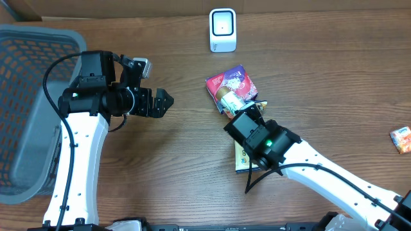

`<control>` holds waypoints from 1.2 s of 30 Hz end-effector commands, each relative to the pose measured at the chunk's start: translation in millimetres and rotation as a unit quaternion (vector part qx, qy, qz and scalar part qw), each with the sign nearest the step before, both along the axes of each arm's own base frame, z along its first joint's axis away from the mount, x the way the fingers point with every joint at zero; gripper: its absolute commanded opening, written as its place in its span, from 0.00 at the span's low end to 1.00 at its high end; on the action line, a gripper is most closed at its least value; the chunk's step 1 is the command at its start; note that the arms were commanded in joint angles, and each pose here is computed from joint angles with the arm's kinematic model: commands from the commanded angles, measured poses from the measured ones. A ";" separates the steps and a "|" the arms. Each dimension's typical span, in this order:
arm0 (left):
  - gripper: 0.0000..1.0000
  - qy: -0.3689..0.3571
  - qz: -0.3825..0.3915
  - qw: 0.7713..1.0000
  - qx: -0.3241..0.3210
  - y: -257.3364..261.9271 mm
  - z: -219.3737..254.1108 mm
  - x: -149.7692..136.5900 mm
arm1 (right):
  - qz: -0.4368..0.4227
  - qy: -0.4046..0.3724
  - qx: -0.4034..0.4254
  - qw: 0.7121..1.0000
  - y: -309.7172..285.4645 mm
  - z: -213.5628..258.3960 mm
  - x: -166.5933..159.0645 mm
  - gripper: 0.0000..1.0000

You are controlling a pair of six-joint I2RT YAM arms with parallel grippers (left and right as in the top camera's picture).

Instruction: Scan the item barcode

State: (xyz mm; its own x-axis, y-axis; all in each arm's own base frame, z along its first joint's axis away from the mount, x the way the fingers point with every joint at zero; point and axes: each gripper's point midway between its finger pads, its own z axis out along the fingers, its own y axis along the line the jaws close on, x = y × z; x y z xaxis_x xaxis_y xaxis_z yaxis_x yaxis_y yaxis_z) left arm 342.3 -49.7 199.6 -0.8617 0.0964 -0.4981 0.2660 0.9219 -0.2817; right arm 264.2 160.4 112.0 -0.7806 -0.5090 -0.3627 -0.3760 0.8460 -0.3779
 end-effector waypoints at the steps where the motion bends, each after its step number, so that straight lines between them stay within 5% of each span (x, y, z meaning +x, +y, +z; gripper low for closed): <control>1: 1.00 -0.021 0.000 1.000 0.004 2.8 6.2 5.8 | -0.032 -0.140 -0.087 0.986 -22.3 51.0 31.9 0.04; 14: 1.00 -0.067 0.005 0.998 0.004 4.0 17.8 24.8 | 0.036 -0.248 -0.163 0.954 12.9 72.8 90.5 0.04; 22: 1.00 -0.073 0.005 0.997 0.004 4.1 19.5 27.2 | 0.136 -0.176 -0.317 0.922 13.8 10.7 86.3 0.04; 36: 1.00 -0.075 0.005 0.997 0.000 3.0 20.5 27.9 | 0.286 -0.138 -0.388 0.865 53.1 -50.6 40.7 0.13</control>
State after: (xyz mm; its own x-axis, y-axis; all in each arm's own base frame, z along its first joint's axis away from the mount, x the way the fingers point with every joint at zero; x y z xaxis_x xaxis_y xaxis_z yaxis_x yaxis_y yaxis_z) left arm 370.2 -48.2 216.2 -0.7839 0.1000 -0.6127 0.3018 0.9238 -0.2355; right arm 318.7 205.3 72.1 -0.3212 -0.9448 0.0645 -0.4205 0.0813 -0.9036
